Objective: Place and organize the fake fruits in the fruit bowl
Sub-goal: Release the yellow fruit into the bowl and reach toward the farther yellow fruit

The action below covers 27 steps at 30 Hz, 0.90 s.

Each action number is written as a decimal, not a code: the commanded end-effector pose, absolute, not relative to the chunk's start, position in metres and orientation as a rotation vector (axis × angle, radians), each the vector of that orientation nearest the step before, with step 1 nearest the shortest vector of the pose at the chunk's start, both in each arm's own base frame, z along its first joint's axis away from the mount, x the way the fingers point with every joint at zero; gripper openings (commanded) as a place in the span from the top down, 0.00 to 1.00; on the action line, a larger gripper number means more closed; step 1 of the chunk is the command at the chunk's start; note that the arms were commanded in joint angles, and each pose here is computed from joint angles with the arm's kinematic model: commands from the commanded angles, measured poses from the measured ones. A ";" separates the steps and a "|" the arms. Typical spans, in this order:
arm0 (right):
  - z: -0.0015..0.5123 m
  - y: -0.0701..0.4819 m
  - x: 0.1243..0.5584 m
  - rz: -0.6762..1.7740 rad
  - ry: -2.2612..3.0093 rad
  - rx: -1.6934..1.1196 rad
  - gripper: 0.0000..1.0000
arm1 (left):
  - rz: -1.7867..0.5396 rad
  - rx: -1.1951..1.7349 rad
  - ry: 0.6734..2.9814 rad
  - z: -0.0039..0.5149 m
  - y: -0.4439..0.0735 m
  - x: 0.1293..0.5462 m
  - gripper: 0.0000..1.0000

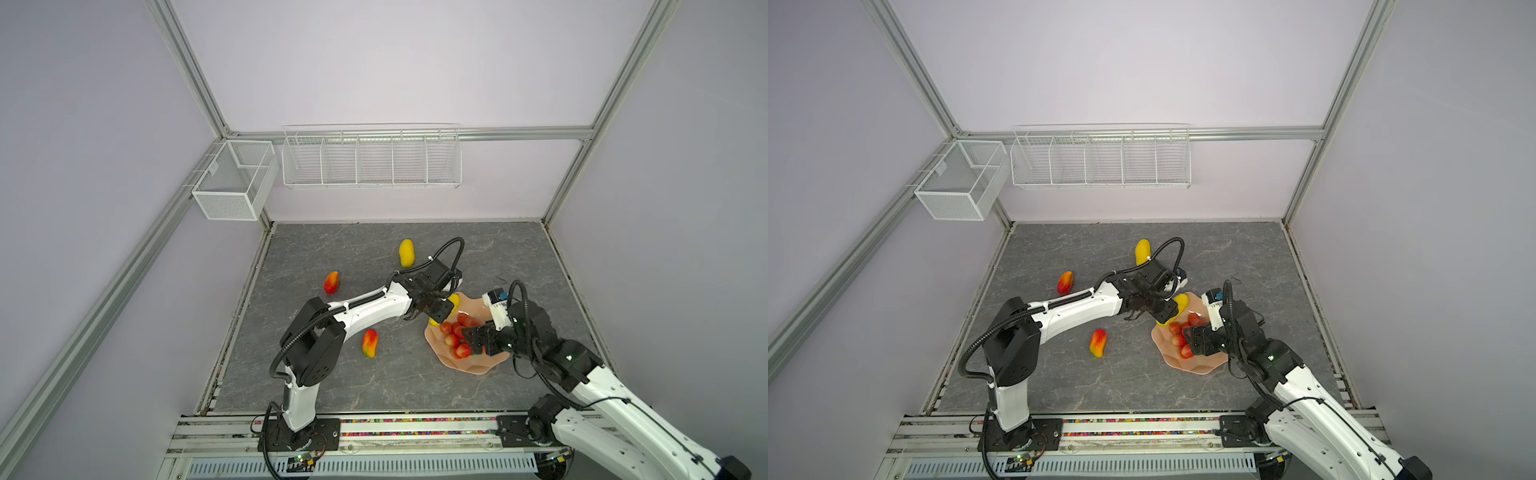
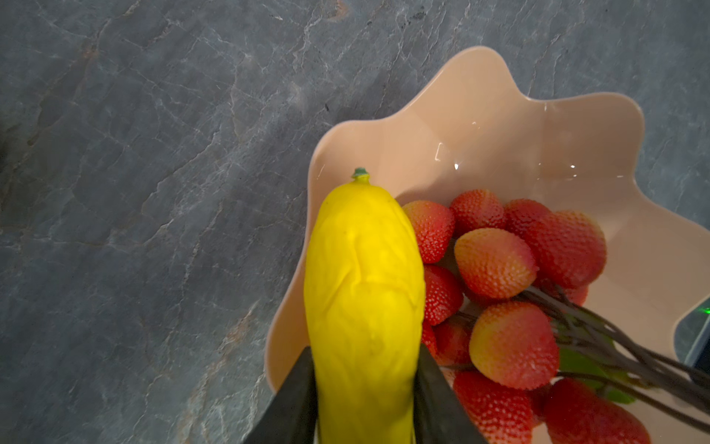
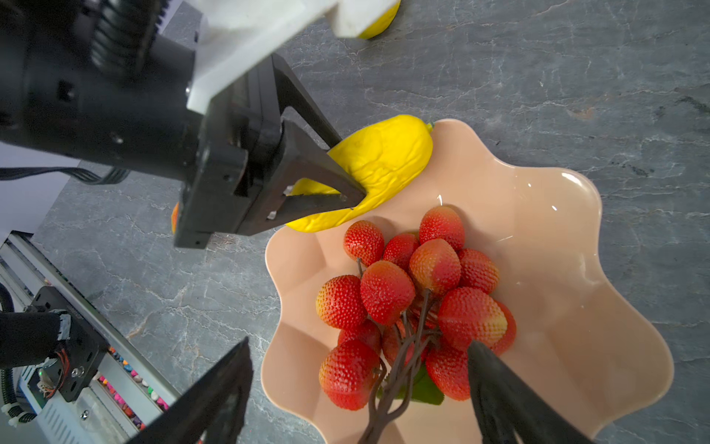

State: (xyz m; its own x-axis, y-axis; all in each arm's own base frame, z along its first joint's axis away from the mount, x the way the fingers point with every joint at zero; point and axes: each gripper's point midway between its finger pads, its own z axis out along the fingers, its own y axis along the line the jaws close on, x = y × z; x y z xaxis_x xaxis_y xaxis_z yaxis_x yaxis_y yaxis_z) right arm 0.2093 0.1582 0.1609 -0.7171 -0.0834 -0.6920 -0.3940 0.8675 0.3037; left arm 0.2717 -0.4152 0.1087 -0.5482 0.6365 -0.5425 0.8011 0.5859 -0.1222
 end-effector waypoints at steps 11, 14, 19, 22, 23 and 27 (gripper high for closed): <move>0.161 0.158 0.217 0.567 2.328 -0.327 0.11 | -0.491 1.195 2.311 0.117 -0.422 0.275 0.45; 0.164 0.163 0.221 0.570 2.320 -0.350 0.12 | -0.513 1.125 2.294 0.143 -0.422 0.281 0.42; 0.181 0.178 0.235 0.595 2.248 -0.432 0.12 | -0.366 0.763 2.299 0.170 -0.384 0.347 0.41; 0.188 0.189 0.246 0.612 2.215 -0.473 0.12 | -0.233 0.585 2.317 0.166 -0.350 0.396 0.38; 0.189 0.193 0.249 0.621 2.209 -0.489 0.12 | -0.204 0.546 2.325 0.164 -0.342 0.409 0.37; 0.187 0.211 0.265 0.660 2.193 -0.555 0.12 | -0.127 0.437 2.362 0.146 -0.322 0.460 0.37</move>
State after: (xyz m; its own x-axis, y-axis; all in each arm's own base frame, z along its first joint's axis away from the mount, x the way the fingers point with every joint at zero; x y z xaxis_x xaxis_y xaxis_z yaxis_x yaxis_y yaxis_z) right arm 0.2525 0.1950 0.1718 -0.6756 -0.1569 -0.7204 -0.4954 0.8203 0.2859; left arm 0.4357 -0.3373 0.1708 -0.6445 0.3002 -0.7032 0.4341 0.9008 -0.0134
